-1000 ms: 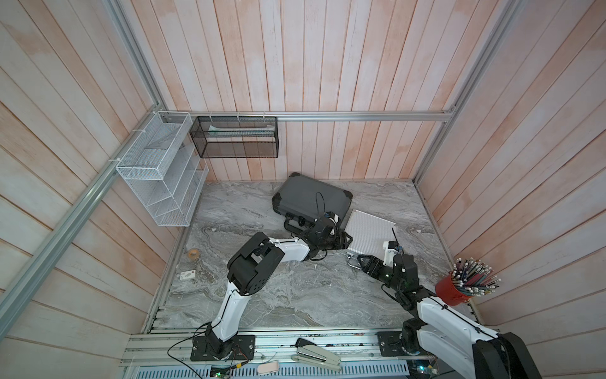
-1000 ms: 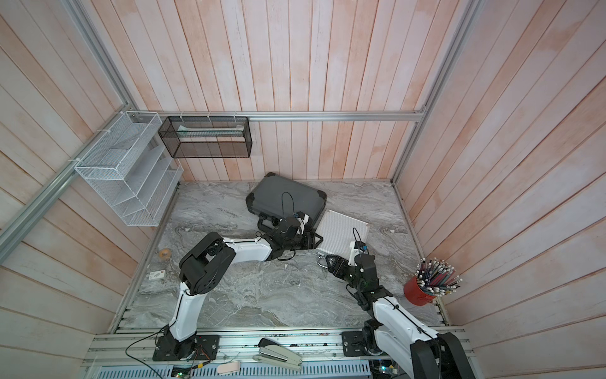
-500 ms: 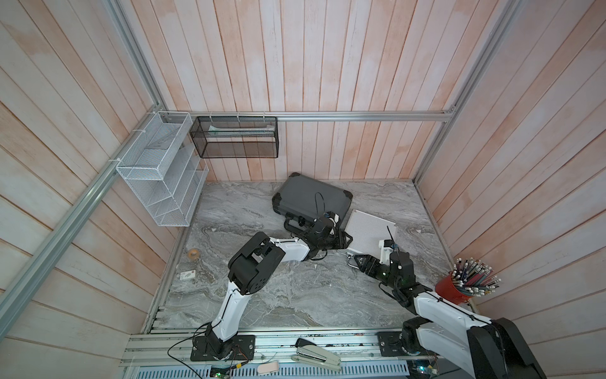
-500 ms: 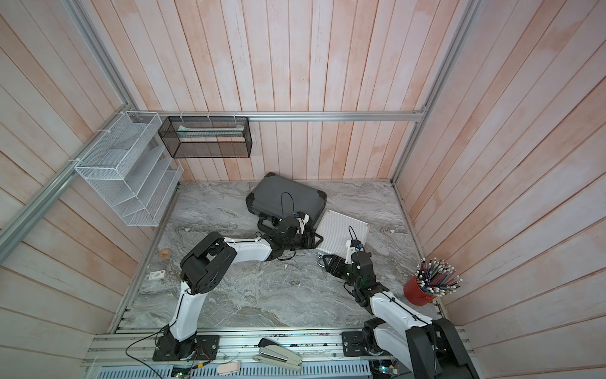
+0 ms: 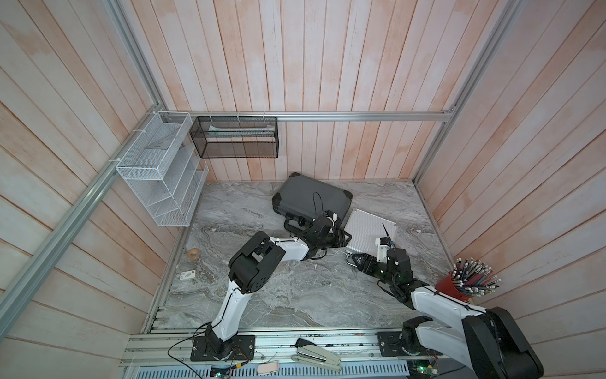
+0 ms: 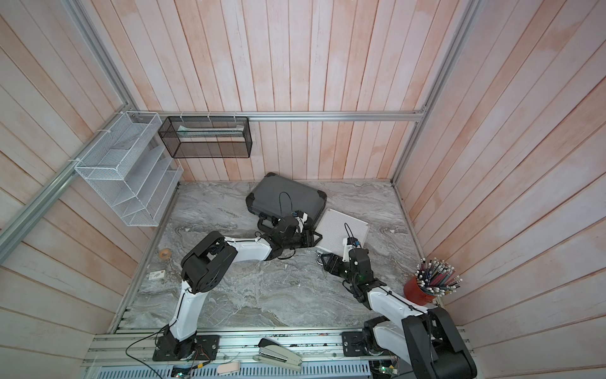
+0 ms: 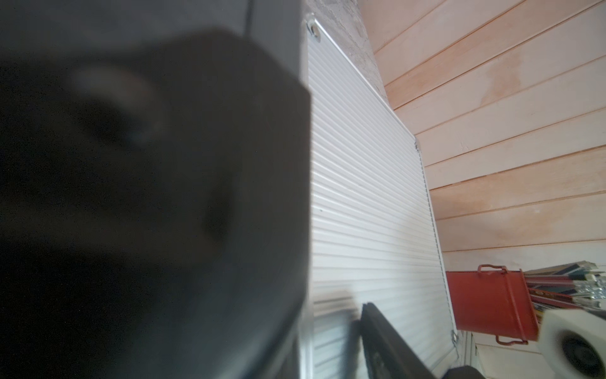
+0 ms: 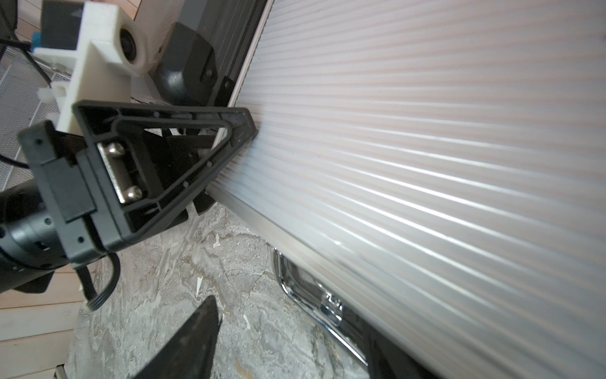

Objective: Open the poker set cases
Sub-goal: Open the fastener on the poker set case.

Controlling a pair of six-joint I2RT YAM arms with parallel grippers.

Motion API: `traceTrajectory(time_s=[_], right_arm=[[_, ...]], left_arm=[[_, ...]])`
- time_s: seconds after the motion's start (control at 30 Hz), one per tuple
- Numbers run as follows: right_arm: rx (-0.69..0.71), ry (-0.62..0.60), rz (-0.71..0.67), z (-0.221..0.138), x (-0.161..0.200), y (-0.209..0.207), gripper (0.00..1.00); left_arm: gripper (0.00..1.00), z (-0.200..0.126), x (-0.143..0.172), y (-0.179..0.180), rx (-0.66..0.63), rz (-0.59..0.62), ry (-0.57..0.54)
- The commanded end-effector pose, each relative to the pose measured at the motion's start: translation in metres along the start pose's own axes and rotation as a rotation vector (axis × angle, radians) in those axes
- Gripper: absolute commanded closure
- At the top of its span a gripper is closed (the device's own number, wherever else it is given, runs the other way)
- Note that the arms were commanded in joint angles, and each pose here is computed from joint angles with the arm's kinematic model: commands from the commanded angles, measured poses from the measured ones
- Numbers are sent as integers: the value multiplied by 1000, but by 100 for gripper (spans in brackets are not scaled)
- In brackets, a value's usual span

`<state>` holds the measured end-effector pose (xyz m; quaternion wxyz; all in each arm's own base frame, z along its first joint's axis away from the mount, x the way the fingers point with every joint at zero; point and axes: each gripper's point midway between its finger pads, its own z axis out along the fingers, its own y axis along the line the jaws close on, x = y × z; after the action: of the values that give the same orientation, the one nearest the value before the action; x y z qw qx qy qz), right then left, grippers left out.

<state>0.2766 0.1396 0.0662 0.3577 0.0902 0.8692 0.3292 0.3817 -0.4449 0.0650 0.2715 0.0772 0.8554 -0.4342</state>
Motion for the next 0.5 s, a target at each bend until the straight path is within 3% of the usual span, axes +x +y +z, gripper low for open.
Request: traceTrajectory(time_s=[0.0, 0.47], right_arm=[[-32, -27, -66, 2, -13, 17, 31], [-31, -1, -109, 7, -5, 26, 32]], left_arm=[[37, 9, 35, 18, -15, -46, 91], [38, 11, 38, 15, 30, -100, 94]])
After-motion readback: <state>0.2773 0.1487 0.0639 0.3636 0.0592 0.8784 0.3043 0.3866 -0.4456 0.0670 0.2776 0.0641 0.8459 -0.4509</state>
